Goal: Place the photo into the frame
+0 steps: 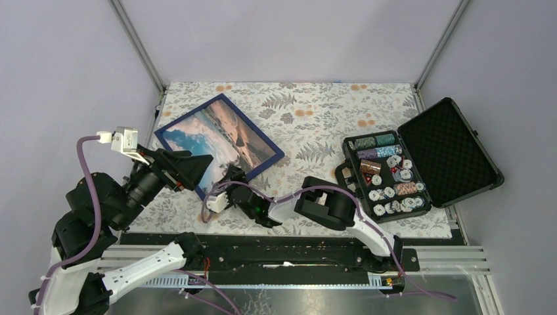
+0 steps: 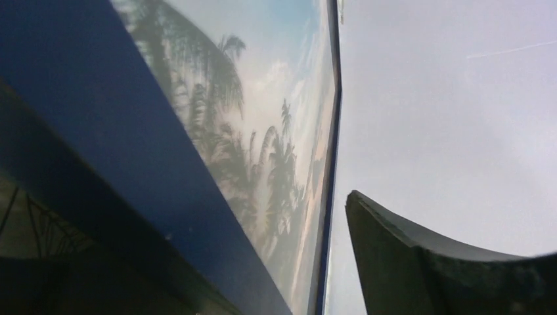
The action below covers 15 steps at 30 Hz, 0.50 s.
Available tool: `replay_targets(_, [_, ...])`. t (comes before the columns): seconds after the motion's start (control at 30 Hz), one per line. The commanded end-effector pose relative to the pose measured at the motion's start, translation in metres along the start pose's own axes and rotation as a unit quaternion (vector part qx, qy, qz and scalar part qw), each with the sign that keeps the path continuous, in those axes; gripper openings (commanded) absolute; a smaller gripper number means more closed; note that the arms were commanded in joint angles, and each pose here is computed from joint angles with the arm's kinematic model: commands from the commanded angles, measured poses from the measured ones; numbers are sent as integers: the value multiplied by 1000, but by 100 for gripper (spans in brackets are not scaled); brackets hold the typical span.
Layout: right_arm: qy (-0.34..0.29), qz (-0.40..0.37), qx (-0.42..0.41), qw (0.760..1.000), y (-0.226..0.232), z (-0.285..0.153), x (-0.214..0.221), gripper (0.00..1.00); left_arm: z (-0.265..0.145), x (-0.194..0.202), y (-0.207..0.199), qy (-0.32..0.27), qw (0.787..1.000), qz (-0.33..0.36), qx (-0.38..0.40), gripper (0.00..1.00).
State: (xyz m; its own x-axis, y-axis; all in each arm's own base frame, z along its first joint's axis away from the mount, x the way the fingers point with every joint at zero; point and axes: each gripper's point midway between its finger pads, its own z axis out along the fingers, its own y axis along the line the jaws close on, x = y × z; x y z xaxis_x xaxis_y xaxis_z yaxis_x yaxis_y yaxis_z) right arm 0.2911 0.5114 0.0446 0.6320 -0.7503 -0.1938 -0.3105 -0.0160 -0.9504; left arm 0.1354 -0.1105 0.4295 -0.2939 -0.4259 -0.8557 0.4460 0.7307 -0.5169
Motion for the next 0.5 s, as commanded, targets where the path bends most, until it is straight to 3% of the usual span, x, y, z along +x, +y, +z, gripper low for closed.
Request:
replay_targets(0.0, [-37,64,-64,995,10,-11,-18,86,2,-9,-2,-22,1000,-8,3,90])
replay_targets(0.1, [-43,92,-101,990,9,-25,-23,99,3,-6,-1,-20,1000,-8,1,90])
replay_targets(0.3, [-59,148,-216,963,17,-74,-41,100,4,-4,-1,-17,1000,-9,0,91])
replay_targets(0.47, [-88,259,-264,925,-11,-123,-60,100,6,-5,-3,-19,1000,-8,6,91])
